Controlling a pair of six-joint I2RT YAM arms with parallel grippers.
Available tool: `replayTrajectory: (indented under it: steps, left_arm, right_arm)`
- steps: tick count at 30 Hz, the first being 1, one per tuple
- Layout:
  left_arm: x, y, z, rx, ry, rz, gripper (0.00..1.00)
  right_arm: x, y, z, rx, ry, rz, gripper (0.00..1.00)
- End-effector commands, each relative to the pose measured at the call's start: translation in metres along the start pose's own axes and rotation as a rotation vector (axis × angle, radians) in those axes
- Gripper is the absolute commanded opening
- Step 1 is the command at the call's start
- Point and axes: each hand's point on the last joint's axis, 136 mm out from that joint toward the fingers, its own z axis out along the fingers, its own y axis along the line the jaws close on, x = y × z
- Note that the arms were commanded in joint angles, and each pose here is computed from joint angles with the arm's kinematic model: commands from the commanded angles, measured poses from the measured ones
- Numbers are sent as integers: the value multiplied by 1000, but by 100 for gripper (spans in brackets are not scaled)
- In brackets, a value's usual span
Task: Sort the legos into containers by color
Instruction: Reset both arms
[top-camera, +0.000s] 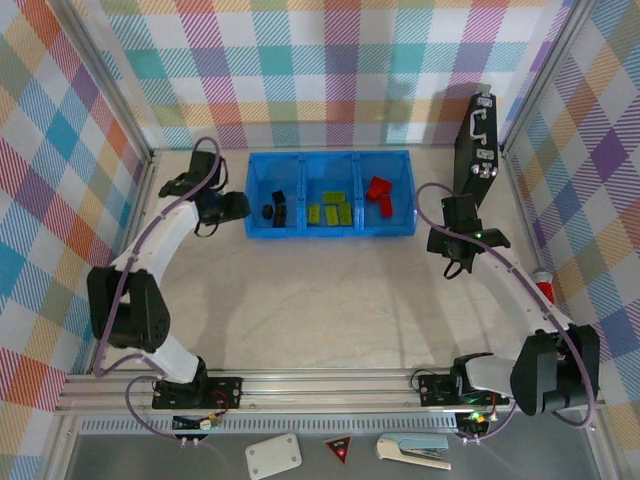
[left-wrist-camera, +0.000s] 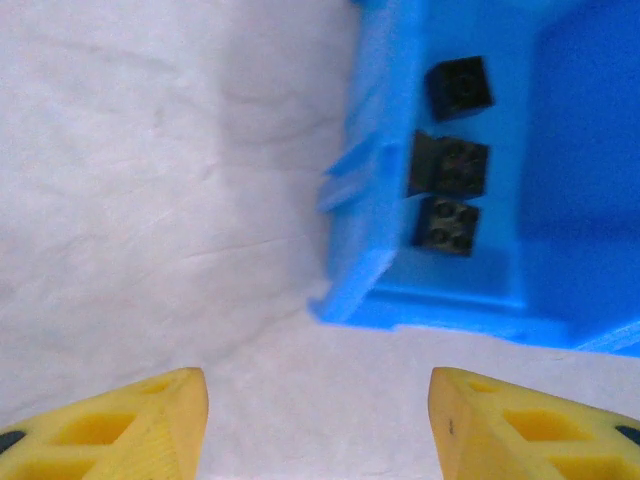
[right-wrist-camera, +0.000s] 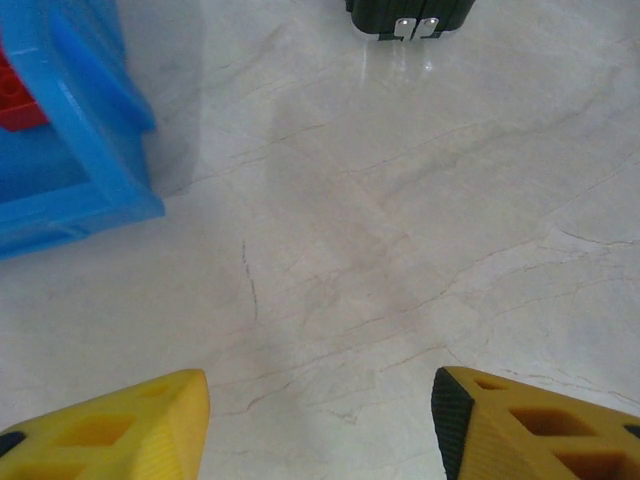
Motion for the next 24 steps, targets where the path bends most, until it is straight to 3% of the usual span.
replayTrajectory:
  steps: [1, 7, 12, 15, 20, 24]
  left_arm:
    - [4, 27, -6, -48, -58, -63, 62]
    - [32, 70, 14, -117, -52, -168, 66]
    - [52, 104, 31, -239, -45, -205, 85]
    - [66, 116, 41, -284, -46, -227, 99]
    - [74, 129, 46, -338, -93, -224, 100]
    - [59, 132, 41, -347, -222, -183, 100]
  right_arm:
    - [-10, -4, 17, 4, -33, 37, 63]
    - [-9, -10, 46, 23, -25, 35, 77]
    - [-6, -13, 69, 59, -17, 23, 99]
    - [-3, -14, 82, 87, 10, 20, 99]
    - [-9, -12, 97, 97, -18, 7, 99]
    - [-20, -20, 98, 134, -147, 2, 99]
